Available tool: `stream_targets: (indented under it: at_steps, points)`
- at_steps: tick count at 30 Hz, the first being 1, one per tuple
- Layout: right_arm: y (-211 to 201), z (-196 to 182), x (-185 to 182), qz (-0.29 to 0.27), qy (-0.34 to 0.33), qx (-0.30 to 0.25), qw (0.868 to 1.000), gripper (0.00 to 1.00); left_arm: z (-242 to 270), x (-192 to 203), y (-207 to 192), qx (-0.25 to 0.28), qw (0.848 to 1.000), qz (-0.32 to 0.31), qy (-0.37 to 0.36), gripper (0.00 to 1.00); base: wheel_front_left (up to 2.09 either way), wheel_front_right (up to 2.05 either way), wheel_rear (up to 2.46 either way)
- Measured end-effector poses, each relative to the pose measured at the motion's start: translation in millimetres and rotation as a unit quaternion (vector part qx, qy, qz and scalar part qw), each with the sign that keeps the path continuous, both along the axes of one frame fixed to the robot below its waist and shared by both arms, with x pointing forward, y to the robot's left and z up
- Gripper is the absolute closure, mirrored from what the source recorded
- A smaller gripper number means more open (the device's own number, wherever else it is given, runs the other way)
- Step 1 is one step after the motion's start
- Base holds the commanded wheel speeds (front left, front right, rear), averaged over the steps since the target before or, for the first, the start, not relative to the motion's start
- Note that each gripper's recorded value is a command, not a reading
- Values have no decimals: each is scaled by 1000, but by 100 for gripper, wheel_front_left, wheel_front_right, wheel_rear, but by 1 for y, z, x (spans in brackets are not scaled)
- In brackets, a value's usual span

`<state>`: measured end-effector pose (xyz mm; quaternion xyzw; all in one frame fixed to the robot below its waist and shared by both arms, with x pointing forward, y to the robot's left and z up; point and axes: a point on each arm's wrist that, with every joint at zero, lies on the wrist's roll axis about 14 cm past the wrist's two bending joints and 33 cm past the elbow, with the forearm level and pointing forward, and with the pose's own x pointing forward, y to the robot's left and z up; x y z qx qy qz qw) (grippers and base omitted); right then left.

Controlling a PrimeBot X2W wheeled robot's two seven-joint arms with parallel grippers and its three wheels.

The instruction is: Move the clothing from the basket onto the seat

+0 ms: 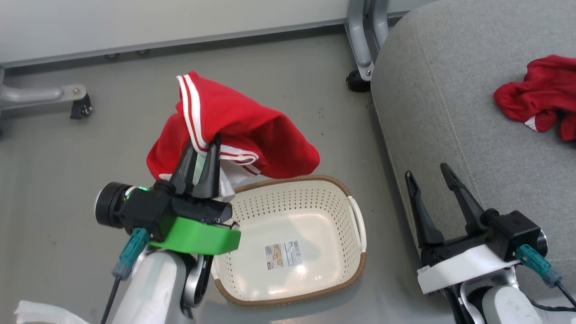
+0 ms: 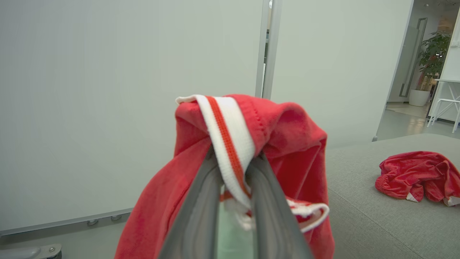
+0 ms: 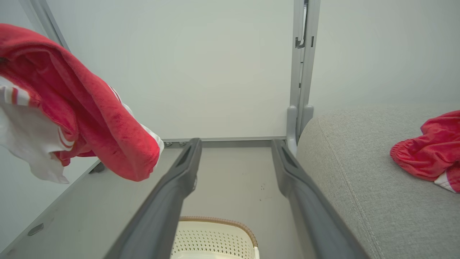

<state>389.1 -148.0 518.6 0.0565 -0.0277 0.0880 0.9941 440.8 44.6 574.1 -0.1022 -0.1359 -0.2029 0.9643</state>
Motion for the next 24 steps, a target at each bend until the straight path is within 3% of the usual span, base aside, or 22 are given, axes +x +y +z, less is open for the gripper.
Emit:
stream_targets:
  at_steps: [12, 24]
  points:
    - [7, 17, -27, 7, -13, 7, 1000, 0, 22, -35, 2, -3, 1000, 0, -26, 100, 0, 0, 0]
    - [14, 16, -29, 16, -10, 12, 1000, 0, 23, -39, 2, -2, 1000, -2, -29, 100, 0, 0, 0]
